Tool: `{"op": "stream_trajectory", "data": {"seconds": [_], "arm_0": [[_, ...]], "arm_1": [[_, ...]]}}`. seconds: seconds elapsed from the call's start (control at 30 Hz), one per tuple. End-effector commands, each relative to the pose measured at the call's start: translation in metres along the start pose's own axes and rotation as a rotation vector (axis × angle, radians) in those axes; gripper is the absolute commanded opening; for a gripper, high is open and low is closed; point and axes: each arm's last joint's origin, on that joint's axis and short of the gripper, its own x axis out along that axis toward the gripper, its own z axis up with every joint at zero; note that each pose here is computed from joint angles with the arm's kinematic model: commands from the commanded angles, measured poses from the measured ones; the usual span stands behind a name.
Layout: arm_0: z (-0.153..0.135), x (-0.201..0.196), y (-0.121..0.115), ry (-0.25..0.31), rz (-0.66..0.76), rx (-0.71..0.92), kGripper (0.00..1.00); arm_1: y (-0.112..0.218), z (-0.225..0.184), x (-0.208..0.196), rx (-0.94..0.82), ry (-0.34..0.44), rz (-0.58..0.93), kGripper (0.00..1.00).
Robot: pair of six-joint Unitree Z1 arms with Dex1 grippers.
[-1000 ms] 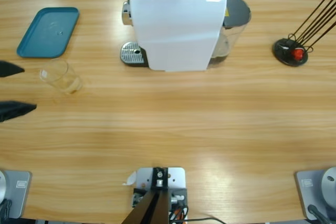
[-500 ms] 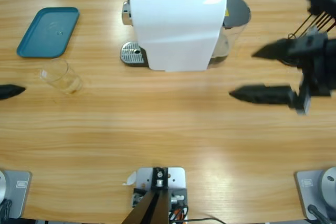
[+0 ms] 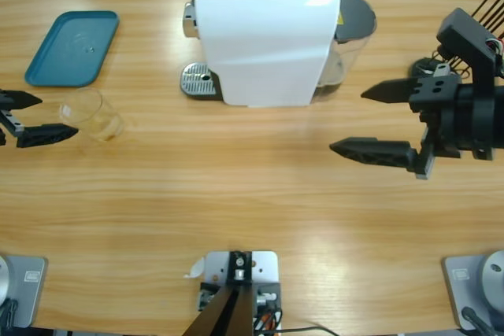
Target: Pour coffee
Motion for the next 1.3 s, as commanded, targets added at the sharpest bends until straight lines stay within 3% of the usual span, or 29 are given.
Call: {"op": "stream_trajectory", "data": {"seconds": [0.03,0.53,0.6,0.63,0.7,0.77,0.87,0.9,1.03,1.23,1.3], "arm_0": [[-0.002,0.032,0.003,0.076,-0.062,-0.025,0.991],[0.004,0.055,0.008,0.086,-0.07,-0.026,0.977],[0.003,0.055,0.008,0.087,-0.082,-0.029,0.795],[0.003,0.056,0.007,0.087,-0.091,-0.03,0.573],[0.003,0.057,0.006,0.087,-0.107,-0.03,0.366],[0.002,0.057,0.006,0.09,-0.112,-0.031,0.212],[0.001,0.058,0.006,0.095,-0.111,-0.032,0.114],[0.001,0.058,0.006,0.095,-0.112,-0.029,0.024],[0.003,0.055,0.003,0.072,-0.139,0.02,0.0],[0.008,0.028,-0.006,-0.089,-0.22,0.222,0.0],[0.011,0.027,-0.005,-0.098,-0.207,0.254,0.0]], "arm_1": [[-0.01,-0.006,0.024,0.026,0.06,0.015,0.982],[-0.017,-0.008,0.036,0.051,0.081,0.029,0.982],[-0.017,-0.008,0.036,0.052,0.081,0.029,0.982],[-0.017,-0.008,0.036,0.052,0.079,0.029,0.982],[-0.017,-0.008,0.036,0.053,0.078,0.027,0.982],[-0.018,-0.008,0.035,0.055,0.076,0.025,0.982],[-0.018,-0.008,0.035,0.056,0.074,0.024,0.982],[-0.018,-0.008,0.035,0.056,0.073,0.023,0.982],[-0.019,-0.008,0.036,0.058,0.074,0.022,0.982],[-0.019,-0.009,0.036,0.06,0.074,0.025,0.982],[-0.019,-0.009,0.036,0.06,0.075,0.026,0.982]]}}
